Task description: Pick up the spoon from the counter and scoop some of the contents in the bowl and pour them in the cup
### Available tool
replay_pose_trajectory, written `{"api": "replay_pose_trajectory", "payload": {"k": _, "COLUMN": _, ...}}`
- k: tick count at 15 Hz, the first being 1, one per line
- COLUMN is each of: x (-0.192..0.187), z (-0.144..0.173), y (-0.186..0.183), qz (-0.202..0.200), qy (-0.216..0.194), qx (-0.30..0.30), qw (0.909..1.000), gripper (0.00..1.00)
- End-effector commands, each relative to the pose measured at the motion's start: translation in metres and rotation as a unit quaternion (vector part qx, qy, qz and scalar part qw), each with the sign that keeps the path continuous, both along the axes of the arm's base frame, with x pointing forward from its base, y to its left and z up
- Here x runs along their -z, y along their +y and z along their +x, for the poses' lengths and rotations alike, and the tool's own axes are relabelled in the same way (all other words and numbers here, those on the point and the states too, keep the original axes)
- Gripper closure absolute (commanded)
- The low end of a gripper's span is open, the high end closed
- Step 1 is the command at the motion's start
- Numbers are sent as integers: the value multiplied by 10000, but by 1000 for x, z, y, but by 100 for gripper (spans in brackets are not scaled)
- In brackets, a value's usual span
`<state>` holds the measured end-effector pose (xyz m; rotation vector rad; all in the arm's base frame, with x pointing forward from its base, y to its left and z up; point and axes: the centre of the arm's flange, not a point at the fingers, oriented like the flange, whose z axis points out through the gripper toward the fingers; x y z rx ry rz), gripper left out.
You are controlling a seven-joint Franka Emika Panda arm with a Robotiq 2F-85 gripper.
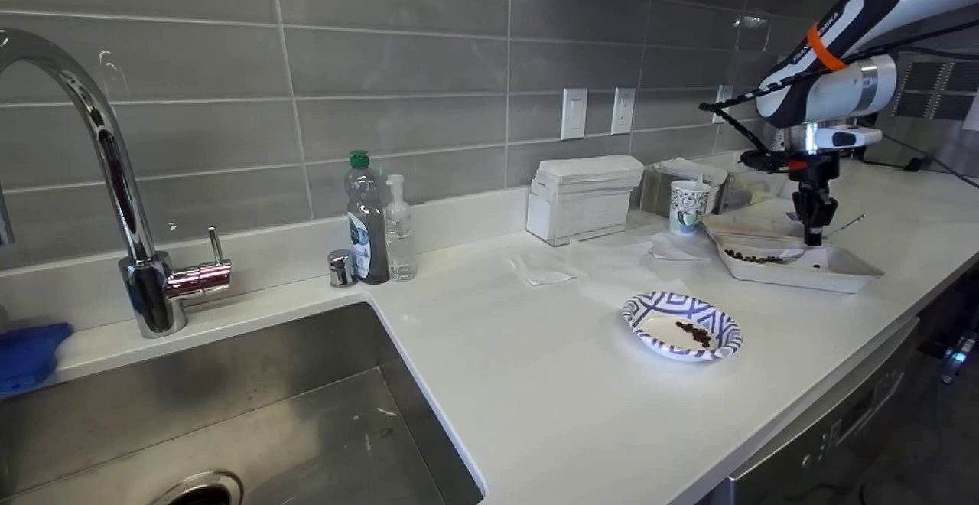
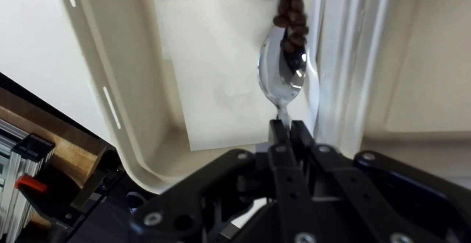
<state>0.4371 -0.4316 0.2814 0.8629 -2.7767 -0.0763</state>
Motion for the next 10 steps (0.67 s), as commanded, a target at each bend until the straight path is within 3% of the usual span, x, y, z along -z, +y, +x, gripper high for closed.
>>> {"api": "replay_pose_trajectory", "payload": {"k": 1, "x": 1, "z": 7, "y": 4, "qz": 62, "qy": -176, "qx": -29, "qw": 9998, "gripper": 98}}
{"api": "replay_pose_trajectory", "payload": {"k": 10, "x": 6, "z": 19, "y": 10, "qz": 59, "qy": -349, "qx": -89, "qw": 9993, "gripper": 98}}
